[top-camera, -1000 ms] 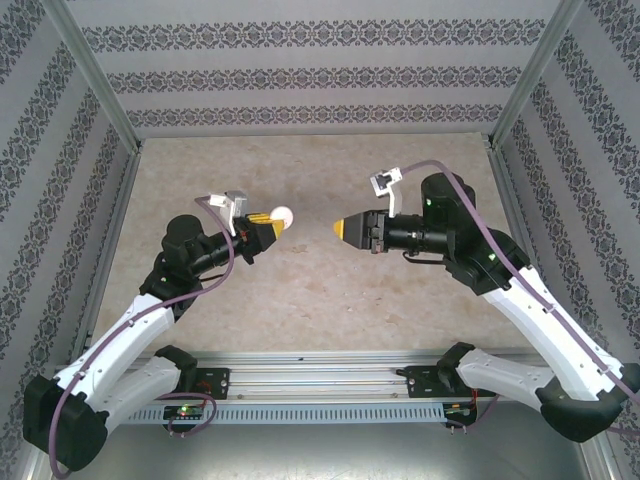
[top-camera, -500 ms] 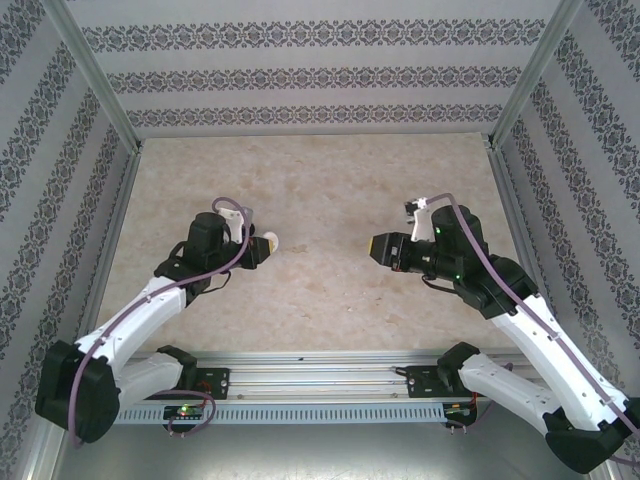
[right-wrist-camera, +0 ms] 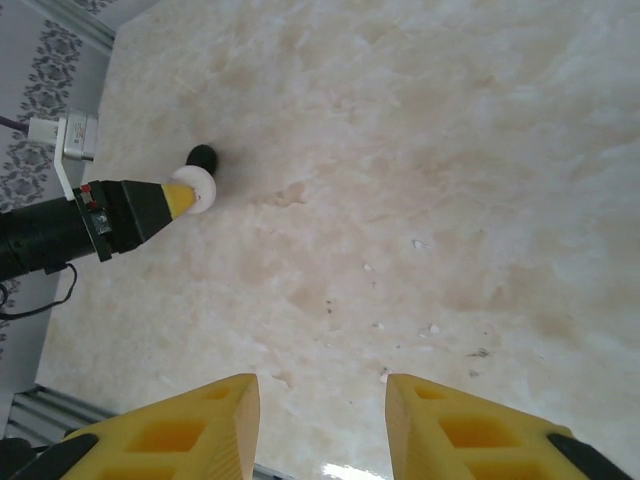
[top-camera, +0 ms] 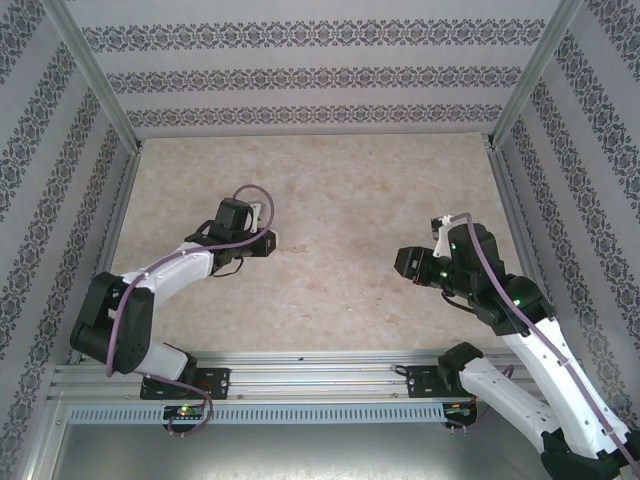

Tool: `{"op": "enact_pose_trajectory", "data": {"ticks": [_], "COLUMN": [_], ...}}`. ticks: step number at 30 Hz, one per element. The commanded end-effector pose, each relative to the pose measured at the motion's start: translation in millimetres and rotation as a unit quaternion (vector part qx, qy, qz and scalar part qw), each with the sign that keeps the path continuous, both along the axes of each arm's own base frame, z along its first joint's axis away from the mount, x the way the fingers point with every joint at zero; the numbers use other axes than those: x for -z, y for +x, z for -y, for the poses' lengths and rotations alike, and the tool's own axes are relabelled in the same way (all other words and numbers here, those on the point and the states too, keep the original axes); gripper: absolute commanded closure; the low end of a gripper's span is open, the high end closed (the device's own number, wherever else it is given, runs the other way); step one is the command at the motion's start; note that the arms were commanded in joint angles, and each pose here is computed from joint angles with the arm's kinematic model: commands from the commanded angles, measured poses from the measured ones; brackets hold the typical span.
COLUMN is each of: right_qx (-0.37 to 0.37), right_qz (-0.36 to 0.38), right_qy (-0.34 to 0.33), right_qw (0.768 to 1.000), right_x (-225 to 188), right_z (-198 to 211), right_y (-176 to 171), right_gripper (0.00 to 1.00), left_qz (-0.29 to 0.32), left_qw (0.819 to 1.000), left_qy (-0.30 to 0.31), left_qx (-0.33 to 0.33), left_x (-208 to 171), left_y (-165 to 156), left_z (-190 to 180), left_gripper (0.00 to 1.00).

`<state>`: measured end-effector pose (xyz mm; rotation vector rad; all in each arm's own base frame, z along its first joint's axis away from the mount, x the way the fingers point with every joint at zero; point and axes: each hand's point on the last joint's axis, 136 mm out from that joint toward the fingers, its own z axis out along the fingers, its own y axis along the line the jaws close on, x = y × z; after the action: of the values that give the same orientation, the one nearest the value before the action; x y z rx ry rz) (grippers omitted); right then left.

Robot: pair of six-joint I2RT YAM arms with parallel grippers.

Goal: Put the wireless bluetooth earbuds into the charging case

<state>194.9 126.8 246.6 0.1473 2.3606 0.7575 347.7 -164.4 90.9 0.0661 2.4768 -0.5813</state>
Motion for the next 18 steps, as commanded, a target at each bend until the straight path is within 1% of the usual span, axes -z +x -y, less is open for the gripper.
{"op": "enact_pose_trajectory", "data": {"ticks": [1, 4, 9, 12, 14, 18], "right_qx": [0.010, 0.012, 0.008, 0.006, 0.008, 0.014], "right_qz": [-0.015, -0.021, -0.031, -0.037, -0.042, -0.046], "right_qy": [-0.023, -0.026, -0.026, -0.027, -0.027, -0.029], "right_qw": [1.000, 0.999, 0.999, 0.999, 0.999, 0.998], "right_x": [13, 16, 23, 29, 35, 42], "right_z": [11, 13, 13, 12, 12, 14], "right_y": [-6, -7, -8, -7, -6, -4], "right_gripper": [0.62, 0.62, 0.62, 0.62, 0.62, 0.61], "left_qz": [-0.008, -0.027, -0.088, -0.109, -0.120, -0.132], "left_qw": [1.000, 0.999, 0.996, 0.993, 0.991, 0.990], "left_qy": [-0.006, -0.039, -0.021, -0.036, -0.051, -0.048], "left_qx": [-0.002, 0.014, 0.018, 0.018, 0.018, 0.016], "left_x": [7, 16, 37, 42, 46, 53], "left_y": [2, -10, -38, -54, -64, -76], "left_z": [3, 13, 5, 5, 6, 2], "left_gripper": [0.96, 0.94, 0.91, 0.91, 0.88, 0.81]}}
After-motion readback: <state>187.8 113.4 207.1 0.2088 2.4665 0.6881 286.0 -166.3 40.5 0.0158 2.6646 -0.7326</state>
